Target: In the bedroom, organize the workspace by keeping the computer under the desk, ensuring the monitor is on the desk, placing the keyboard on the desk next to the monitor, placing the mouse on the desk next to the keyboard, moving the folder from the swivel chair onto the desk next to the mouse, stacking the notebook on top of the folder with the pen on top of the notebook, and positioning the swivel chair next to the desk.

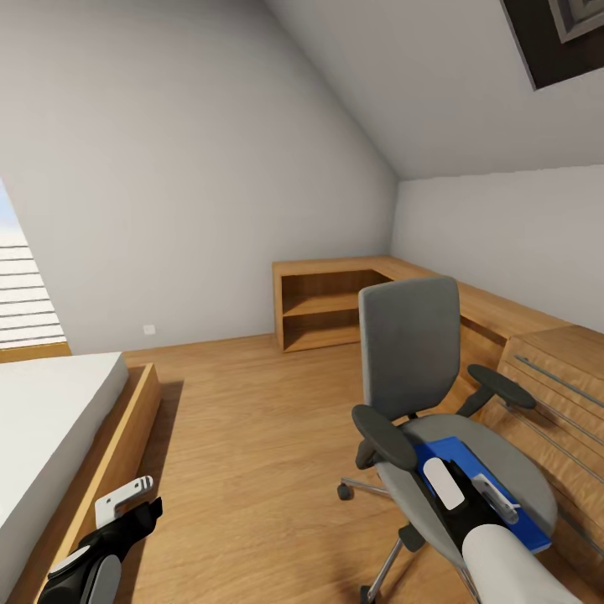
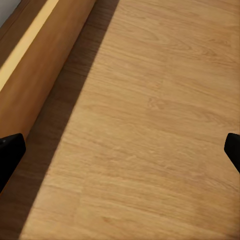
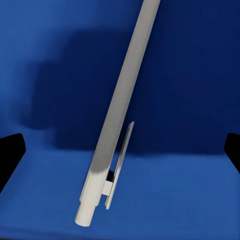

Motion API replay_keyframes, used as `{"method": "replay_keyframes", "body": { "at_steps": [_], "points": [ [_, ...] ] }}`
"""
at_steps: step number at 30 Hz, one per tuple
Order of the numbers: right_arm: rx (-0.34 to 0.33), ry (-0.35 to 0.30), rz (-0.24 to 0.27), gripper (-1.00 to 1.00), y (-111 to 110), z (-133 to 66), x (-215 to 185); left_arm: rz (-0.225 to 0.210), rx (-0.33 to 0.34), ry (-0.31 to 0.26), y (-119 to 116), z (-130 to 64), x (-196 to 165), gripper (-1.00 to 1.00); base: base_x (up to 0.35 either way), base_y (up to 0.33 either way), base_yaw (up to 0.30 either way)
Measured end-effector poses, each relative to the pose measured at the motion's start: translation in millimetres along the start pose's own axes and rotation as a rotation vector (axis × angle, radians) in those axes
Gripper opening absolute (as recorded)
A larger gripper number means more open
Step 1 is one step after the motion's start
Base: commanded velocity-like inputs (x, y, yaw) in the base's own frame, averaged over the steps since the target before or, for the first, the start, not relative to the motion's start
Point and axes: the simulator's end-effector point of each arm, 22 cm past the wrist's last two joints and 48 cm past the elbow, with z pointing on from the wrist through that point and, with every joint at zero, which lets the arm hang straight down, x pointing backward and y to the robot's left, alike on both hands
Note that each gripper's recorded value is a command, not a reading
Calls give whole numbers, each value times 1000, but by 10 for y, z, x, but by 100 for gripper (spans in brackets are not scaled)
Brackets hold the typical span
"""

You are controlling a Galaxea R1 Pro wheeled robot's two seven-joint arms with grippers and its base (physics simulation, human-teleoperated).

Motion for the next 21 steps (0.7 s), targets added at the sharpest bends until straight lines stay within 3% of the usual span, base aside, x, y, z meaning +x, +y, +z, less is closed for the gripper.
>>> {"method": "replay_keyframes", "body": {
  "at_steps": [21],
  "points": [
    [1,0,1,100,-1,0,-1,0,0,-1,0,-1,-3,100,0,0,0]
  ]
}}
